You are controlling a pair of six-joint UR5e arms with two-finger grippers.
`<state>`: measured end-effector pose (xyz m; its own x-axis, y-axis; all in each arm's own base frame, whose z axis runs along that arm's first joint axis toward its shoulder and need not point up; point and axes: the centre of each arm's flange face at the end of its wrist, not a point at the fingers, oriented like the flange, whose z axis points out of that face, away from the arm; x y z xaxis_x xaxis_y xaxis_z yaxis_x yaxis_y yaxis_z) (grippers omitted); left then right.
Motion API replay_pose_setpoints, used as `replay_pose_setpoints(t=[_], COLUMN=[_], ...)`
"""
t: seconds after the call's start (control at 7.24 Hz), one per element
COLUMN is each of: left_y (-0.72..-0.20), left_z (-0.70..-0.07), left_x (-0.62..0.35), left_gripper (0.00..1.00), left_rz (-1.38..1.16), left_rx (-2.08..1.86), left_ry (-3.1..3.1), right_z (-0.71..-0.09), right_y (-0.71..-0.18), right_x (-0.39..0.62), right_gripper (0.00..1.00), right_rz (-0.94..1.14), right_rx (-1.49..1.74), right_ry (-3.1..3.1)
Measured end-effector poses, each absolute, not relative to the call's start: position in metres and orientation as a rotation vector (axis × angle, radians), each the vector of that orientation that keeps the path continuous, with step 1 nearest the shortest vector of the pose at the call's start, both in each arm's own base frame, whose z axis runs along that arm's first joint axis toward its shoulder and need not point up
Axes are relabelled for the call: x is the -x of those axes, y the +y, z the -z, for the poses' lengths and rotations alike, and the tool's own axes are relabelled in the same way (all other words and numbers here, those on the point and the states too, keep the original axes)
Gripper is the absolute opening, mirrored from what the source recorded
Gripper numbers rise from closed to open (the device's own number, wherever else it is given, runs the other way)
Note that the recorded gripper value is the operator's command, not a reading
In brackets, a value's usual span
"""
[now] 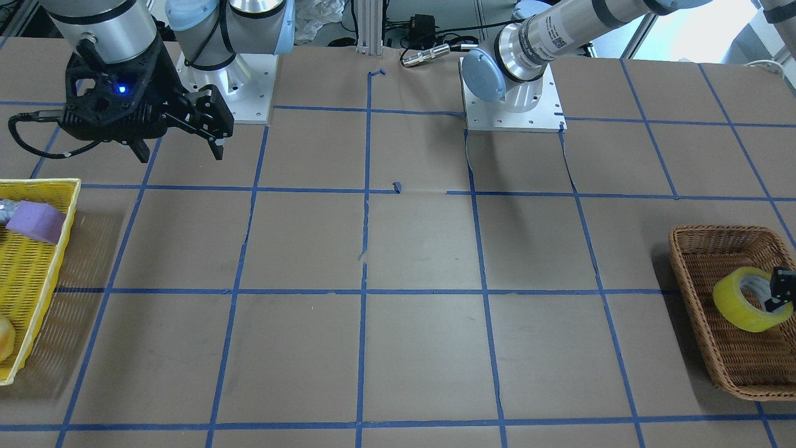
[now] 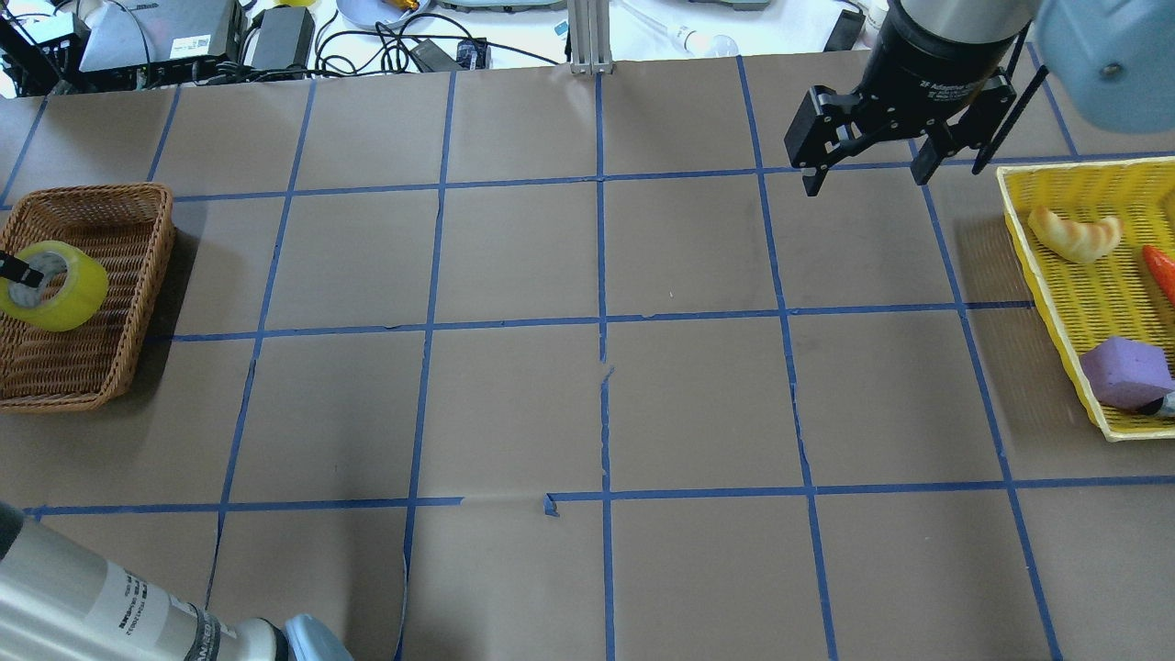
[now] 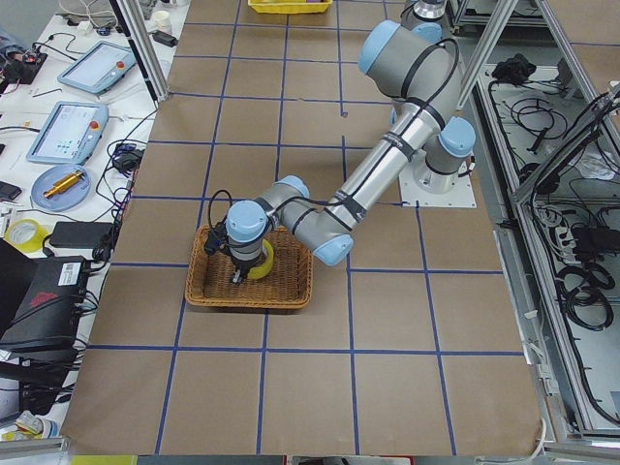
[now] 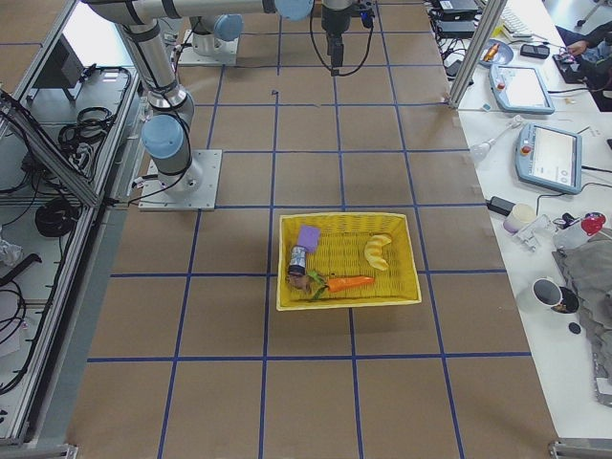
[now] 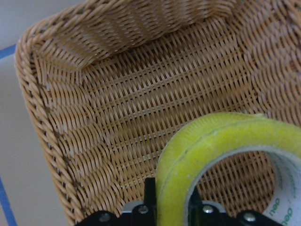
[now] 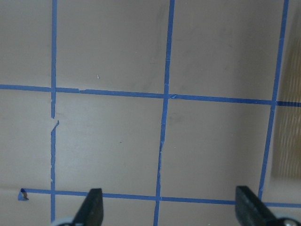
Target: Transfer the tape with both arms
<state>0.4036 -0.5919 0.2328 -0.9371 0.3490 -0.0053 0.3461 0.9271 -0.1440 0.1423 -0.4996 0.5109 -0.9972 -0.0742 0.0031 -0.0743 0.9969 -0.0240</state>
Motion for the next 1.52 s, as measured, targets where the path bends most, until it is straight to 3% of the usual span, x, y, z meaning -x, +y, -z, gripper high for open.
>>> replay_pose_setpoints(t=[0.14,0.55,0.83,1.24,1.52], left_y=[-0.594,-0.6,-0.621,-0.617,-0.597], left_z=[-0.222,-0.234,-0.312,-0.44,-0.482], left_x=[-0.405,-0.398,-0.337,-0.17,-0.008], left_gripper=[0.99,1.0,1.0,1.0,1.0], left_rz=[-0.222,-0.257,-0.273,-0.179,-0.135], left_rx=[0.552,0.541,0.55,0.254,0.167], left_ry=[-3.057,-3.08,-3.089,-3.072,-3.079], right_z=[-0.511,-0.509,-0.508,-0.508,-0.509], right_y=[-0.499,-0.5,-0.501,-0.501,-0.5], right_x=[-0.142,-0.143,-0.142,-0.142,-0.142], right_gripper=[1.0,1.0,1.0,1.0,1.0], right_rz=[-0.039,-0.034,-0.029,-0.029,-0.03], right_rx=[-0.118,-0.116,-0.119,-0.121,-0.123], right_ry=[-3.137,-3.137,-3.133,-3.136,-3.136])
